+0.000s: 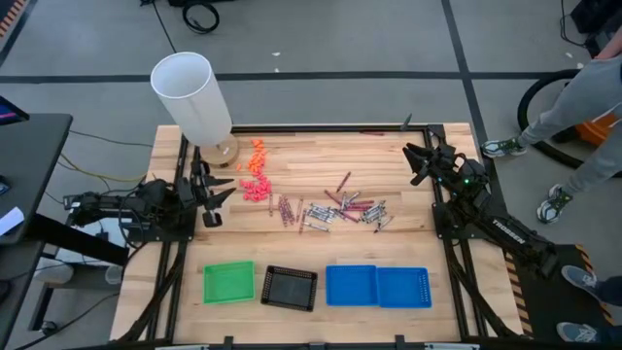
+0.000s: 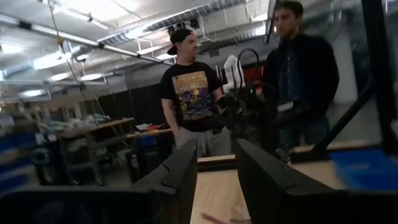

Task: Sort crayons
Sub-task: Put the red crayon into the left blue bin

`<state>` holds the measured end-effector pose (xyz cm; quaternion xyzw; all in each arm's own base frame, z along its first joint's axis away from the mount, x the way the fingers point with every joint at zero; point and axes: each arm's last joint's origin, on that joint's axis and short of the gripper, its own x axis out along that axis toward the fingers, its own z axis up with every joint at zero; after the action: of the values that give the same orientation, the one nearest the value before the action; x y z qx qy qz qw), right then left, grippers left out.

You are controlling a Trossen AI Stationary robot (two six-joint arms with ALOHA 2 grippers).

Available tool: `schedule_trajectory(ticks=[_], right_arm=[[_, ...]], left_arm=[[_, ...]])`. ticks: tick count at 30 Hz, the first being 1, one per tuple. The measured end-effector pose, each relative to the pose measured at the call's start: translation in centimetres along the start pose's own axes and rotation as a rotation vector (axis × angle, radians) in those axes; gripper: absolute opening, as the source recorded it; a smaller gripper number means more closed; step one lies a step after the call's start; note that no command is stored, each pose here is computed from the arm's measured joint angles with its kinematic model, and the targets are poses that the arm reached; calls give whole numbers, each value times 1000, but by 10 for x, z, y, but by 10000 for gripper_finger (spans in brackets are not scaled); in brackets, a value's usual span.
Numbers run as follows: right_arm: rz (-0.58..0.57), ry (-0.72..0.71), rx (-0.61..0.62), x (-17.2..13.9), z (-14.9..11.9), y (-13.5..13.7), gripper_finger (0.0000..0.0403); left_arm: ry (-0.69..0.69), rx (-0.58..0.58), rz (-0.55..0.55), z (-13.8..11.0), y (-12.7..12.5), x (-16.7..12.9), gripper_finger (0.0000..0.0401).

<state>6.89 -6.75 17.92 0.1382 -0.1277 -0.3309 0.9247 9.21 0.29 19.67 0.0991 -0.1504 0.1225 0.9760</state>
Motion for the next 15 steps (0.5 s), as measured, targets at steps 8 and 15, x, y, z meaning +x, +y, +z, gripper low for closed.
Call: schedule_trajectory(ticks=[8,15], right_arm=[[0,0,0,0,0,0,135],[3,-7,0,0,1,0,135]], left_arm=[[13,-269,-1,-1,0,0,118],[-4,-273,5,0,1,0,118]])
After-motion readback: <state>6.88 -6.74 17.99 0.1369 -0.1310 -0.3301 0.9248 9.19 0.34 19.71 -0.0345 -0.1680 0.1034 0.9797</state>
